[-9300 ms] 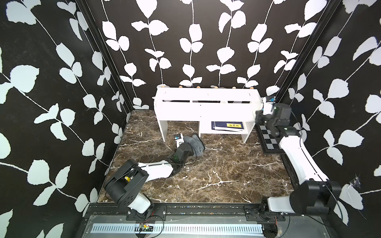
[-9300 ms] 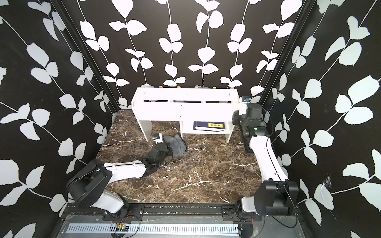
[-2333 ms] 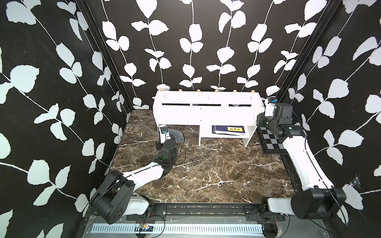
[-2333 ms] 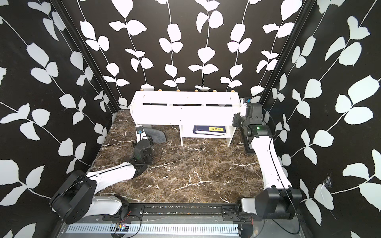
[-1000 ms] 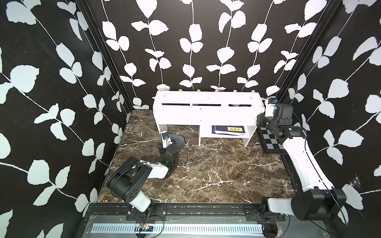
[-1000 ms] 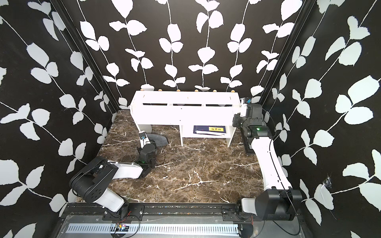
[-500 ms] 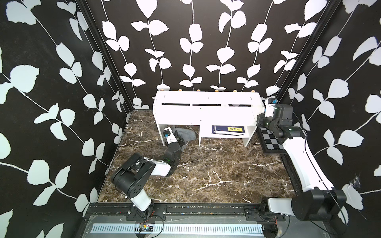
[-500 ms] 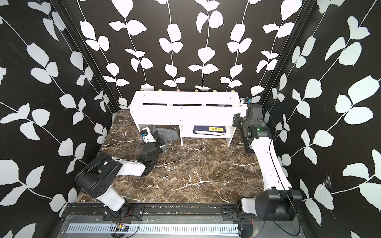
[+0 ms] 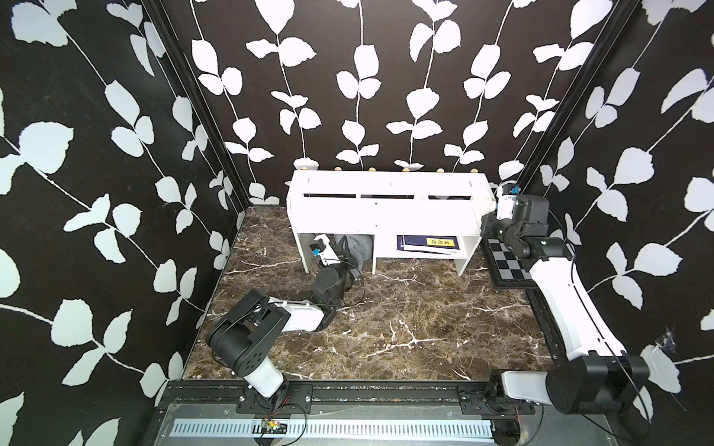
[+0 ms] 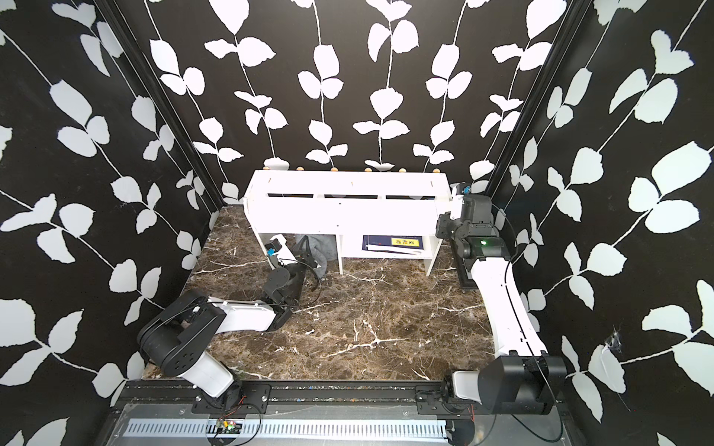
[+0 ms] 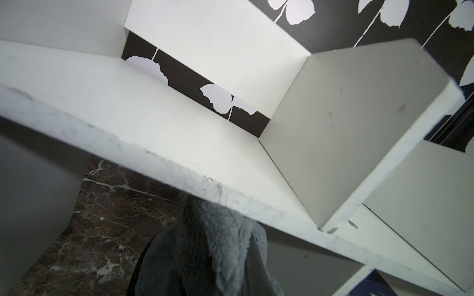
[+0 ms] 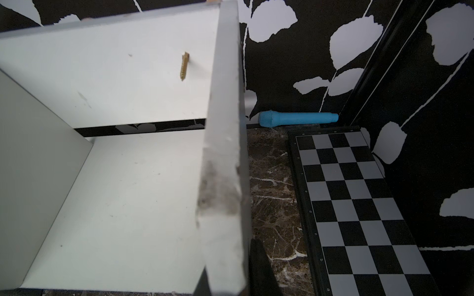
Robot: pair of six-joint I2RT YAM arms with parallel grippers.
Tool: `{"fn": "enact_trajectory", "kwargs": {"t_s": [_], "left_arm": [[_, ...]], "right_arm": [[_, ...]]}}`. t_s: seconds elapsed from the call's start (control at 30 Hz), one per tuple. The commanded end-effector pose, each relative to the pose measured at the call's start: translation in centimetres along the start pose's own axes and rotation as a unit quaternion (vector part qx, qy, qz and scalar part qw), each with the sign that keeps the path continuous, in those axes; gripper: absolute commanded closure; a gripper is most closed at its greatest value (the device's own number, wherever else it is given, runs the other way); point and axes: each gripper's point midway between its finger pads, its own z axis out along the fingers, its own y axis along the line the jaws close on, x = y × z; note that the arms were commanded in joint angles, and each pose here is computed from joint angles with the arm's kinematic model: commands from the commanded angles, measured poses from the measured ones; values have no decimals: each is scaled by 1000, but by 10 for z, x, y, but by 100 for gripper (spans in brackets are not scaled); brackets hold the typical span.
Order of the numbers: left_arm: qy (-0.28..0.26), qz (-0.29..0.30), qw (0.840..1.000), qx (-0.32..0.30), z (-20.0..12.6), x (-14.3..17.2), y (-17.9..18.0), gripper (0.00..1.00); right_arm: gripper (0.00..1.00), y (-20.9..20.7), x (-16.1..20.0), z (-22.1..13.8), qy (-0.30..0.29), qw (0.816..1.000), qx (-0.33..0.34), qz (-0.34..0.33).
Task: Wipe the bookshelf clean with a cloth
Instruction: Wipe the dust from the shelf.
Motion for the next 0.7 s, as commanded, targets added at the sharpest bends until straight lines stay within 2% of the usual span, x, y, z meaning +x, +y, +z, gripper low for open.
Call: {"fn": "enact_trajectory", "kwargs": {"t_s": [0.0,0.17,0.33,0.37,0.5,0.57,0.67], "left_arm": [[-29,-21,998,55,1,-31,-32,100],[9,-10,999,42,-2,0,-19,100],[63,-34,994,79,-5,39,-22,100],[80,-37,992,94,-11,51,-33,100],[115,-31,987,105,-14,80,-37,100],[119,-26,987,105,-13,83,-36,100],[101,-11,988,112,-8,65,-47,100]], "right_arm": [[100,36,-51,-36,-89,989,-96,69],[100,37,-49,-35,-87,989,-99,69],[100,36,-45,-32,-83,989,-98,68],[100,36,-44,-30,-80,990,-98,69],[100,37,-43,-29,-80,989,-101,69],[100,37,-43,-30,-80,989,-101,69],[100,37,-44,-32,-81,990,-100,65]]}}
